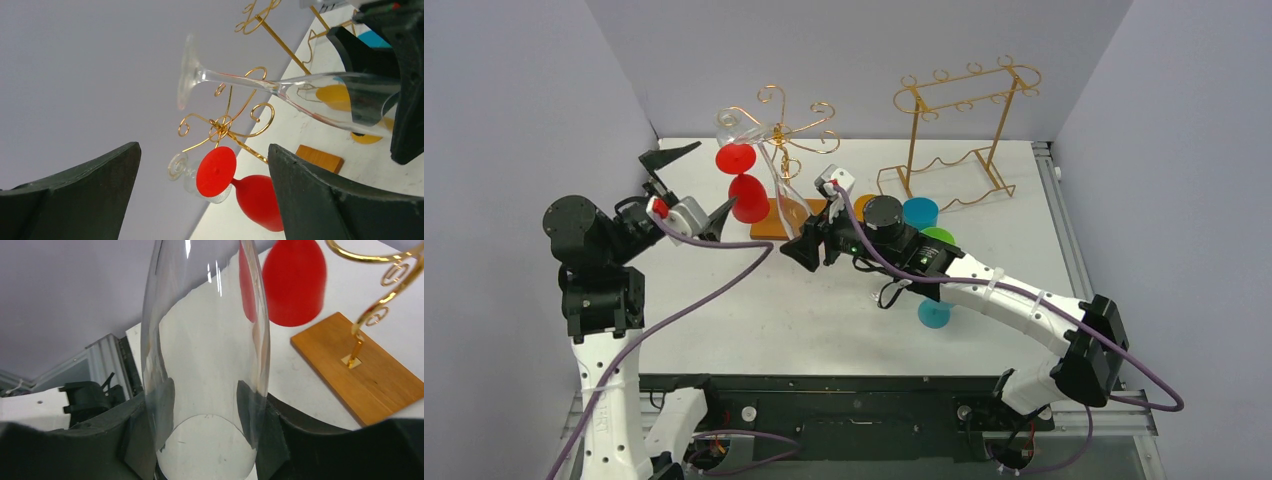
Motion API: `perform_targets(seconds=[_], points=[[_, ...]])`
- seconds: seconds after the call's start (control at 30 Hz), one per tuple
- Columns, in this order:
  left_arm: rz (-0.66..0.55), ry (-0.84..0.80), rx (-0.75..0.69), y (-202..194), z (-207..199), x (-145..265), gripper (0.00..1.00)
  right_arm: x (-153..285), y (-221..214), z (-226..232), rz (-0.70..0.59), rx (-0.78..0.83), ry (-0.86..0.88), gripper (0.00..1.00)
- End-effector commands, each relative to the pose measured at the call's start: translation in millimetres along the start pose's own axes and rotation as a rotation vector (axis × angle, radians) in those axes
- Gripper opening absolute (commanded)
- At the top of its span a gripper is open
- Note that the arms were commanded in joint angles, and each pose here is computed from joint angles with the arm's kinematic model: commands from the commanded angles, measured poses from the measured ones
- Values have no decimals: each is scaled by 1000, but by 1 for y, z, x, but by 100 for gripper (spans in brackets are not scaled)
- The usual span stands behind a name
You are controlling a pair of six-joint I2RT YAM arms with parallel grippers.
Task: Place the wine glass upside down on the wine glass rack
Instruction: Turn the wine glass upside down at the wine rack.
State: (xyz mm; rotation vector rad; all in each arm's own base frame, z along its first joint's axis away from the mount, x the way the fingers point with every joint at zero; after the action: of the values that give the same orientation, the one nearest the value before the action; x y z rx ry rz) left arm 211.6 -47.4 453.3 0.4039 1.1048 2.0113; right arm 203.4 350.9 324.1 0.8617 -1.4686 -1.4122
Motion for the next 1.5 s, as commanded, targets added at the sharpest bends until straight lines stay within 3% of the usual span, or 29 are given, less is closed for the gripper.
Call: perform_targets(seconds=[0.0,0.13,0.5,0.67,1.47], points=[[-11,139,229,6,17,-4,96,3,18,-22,-137,33,-147,0],[3,226,407,5,25,-6,96,-2,1,-40,-133,25,-242,0],[77,318,641,-15,39,-18,96,-21,-32,-80,-164,6,-383,0],[133,336,665,-21,38,-18,96,-34,-44,-90,-163,-7,-391,0],[165,315,686,-22,34,-25,96,-85,-75,-88,-221,-7,-275,0]])
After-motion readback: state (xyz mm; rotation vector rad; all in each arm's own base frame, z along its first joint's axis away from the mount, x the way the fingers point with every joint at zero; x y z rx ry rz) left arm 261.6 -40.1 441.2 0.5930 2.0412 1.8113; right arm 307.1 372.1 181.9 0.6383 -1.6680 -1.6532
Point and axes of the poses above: each gripper's point midway between its finger pads, its own x axis back along the fingers, its own z axis along the line the jaws close on, y = z × x, the point moved 7 cm from there along x, back along the fingers, and after that the axes turned 13 degrees about x, right-handed, at the moved point
